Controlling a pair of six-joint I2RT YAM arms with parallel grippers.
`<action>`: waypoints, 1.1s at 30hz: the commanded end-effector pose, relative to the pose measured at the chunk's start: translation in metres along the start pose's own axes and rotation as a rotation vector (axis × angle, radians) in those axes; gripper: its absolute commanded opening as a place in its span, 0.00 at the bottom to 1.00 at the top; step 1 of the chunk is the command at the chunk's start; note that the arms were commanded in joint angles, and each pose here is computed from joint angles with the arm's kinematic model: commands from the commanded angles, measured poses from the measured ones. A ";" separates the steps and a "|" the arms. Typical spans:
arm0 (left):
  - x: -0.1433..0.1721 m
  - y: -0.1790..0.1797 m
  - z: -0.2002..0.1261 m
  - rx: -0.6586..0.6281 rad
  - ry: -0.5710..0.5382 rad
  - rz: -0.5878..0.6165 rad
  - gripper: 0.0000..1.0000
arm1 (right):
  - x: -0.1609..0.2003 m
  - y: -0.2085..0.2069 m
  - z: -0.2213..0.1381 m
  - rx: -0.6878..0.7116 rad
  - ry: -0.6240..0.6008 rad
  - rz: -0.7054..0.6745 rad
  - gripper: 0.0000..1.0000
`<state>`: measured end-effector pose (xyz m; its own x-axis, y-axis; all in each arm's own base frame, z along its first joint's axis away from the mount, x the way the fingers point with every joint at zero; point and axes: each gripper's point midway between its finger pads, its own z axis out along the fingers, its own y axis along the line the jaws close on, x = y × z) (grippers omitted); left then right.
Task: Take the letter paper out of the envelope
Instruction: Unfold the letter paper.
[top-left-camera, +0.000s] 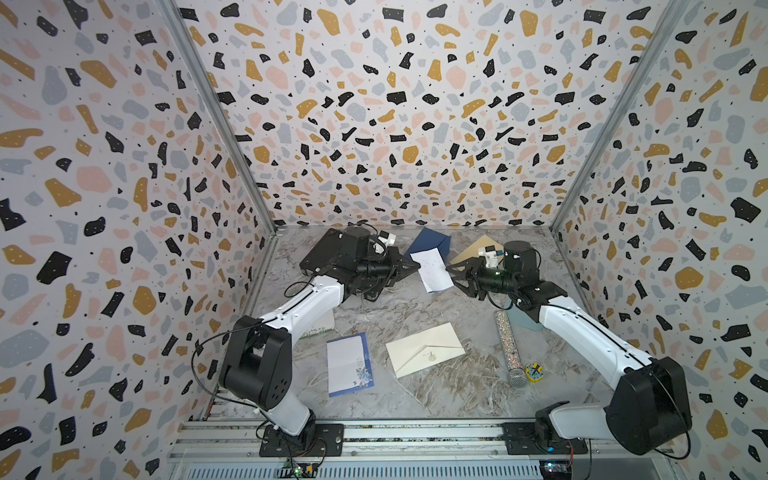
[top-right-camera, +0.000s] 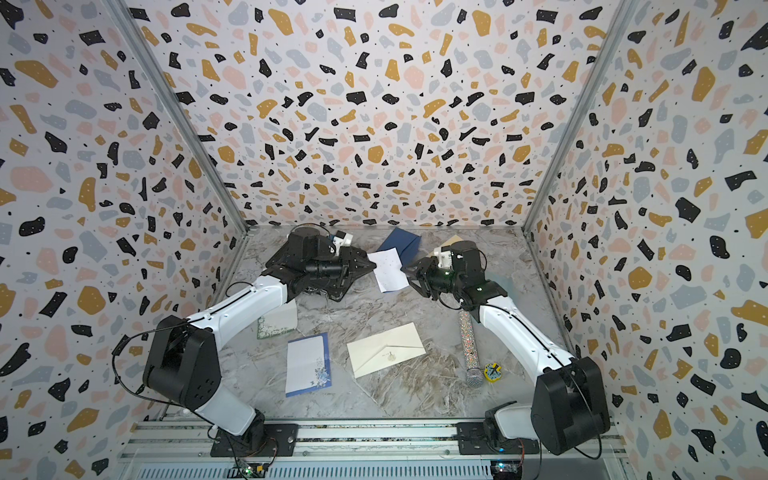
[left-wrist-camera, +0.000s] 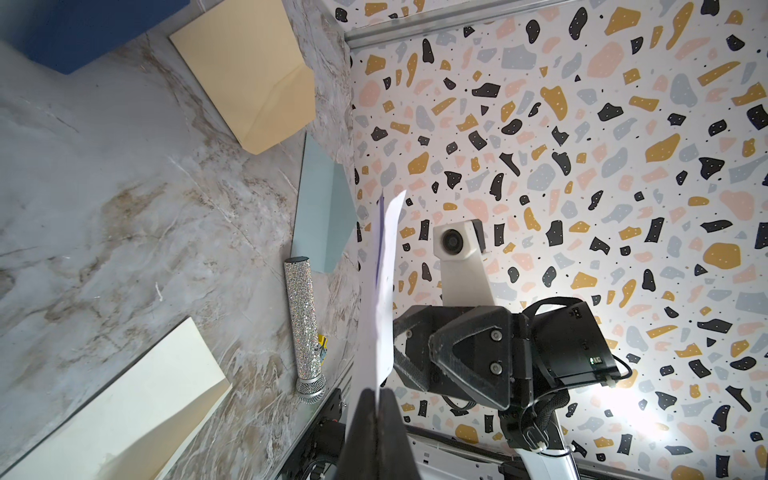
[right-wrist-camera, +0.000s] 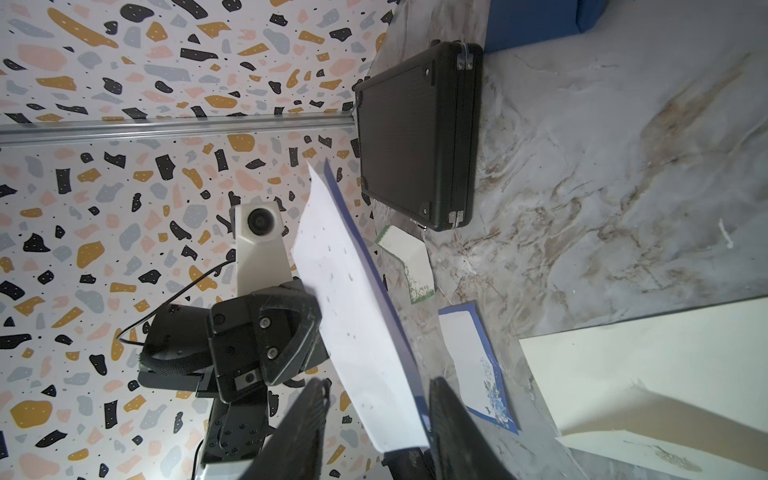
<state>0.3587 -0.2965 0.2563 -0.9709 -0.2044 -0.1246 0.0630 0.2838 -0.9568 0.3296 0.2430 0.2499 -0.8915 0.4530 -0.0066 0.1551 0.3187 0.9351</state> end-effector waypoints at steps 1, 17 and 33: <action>-0.004 -0.019 0.002 0.045 -0.007 0.060 0.00 | 0.005 0.011 -0.007 -0.045 0.005 0.000 0.44; 0.000 -0.023 0.002 0.031 0.003 0.060 0.00 | 0.008 -0.006 -0.018 0.087 -0.011 -0.080 0.46; 0.001 -0.021 0.004 0.023 0.009 0.062 0.00 | 0.008 0.005 -0.028 0.111 -0.026 -0.127 0.51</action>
<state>0.3559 -0.3022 0.2637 -0.9730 -0.1918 -0.1286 0.0708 0.2826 -0.9566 0.3140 0.2292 0.2433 -0.9008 0.4279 -0.0734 0.1441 0.4541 0.8792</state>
